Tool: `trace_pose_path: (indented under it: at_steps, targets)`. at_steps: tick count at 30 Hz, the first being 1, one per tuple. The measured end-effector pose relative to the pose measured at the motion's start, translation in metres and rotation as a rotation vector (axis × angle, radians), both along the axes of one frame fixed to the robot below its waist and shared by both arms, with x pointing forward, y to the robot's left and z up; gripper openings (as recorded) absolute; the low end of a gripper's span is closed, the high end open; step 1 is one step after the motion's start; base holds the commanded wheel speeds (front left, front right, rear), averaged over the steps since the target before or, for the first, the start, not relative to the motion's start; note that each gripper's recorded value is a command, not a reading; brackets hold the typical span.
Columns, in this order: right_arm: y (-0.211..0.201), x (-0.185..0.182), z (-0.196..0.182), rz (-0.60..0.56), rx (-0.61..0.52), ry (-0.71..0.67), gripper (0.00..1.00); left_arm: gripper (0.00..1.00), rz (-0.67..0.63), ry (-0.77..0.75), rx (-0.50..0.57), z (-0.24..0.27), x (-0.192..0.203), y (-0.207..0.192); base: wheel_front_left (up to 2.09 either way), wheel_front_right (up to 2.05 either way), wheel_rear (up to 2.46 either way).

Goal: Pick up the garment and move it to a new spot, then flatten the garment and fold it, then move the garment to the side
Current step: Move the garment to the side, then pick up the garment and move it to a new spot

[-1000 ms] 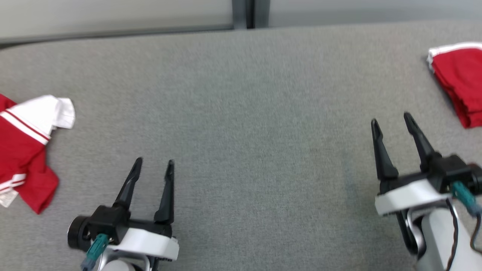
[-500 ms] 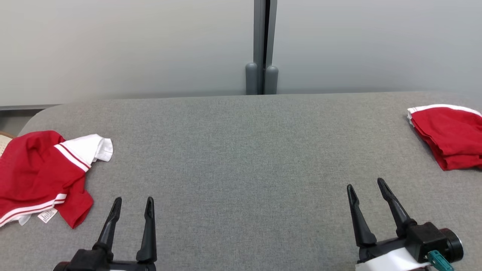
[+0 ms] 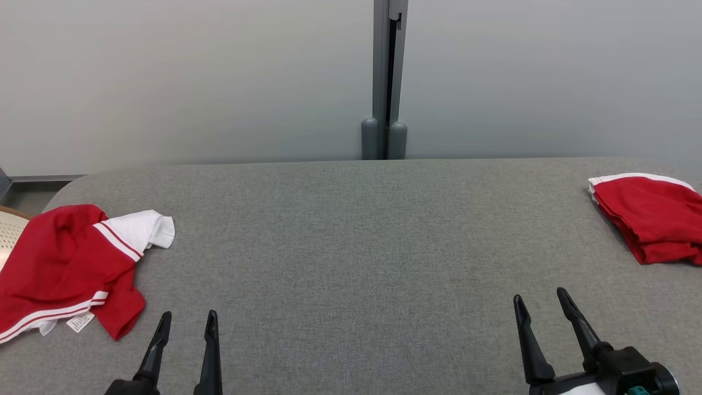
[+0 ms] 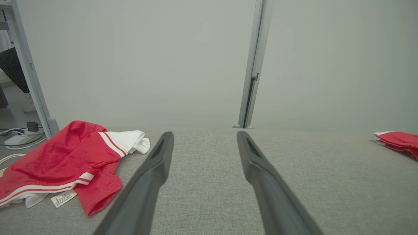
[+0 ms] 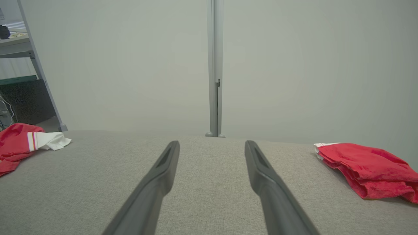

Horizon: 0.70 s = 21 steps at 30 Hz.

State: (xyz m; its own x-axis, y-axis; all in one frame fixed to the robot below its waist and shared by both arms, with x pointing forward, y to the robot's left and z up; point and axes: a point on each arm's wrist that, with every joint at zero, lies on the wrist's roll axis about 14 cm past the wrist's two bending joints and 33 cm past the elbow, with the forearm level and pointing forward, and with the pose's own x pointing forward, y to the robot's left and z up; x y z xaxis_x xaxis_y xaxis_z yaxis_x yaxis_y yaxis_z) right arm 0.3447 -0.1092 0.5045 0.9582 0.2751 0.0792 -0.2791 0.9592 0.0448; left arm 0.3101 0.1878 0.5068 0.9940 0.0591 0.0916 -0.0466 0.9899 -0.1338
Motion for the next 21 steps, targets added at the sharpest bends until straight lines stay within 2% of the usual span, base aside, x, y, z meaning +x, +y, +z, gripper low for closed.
trace_pose_path:
  at_steps: [14, 21]
  targets:
    - [0.003, -0.006, -0.005, 0.009, -0.002, 0.016, 1.0, 1.0, -0.009, 0.012, 0.005, -0.004, -0.002, -0.002, 0.0, 0.0, 0.0]
    - [0.02, -0.006, -0.01, 0.064, -0.007, 0.03, 1.0, 1.0, 0.021, 0.026, 0.002, -0.009, -0.01, 0.006, 0.0, 0.0, 0.0]
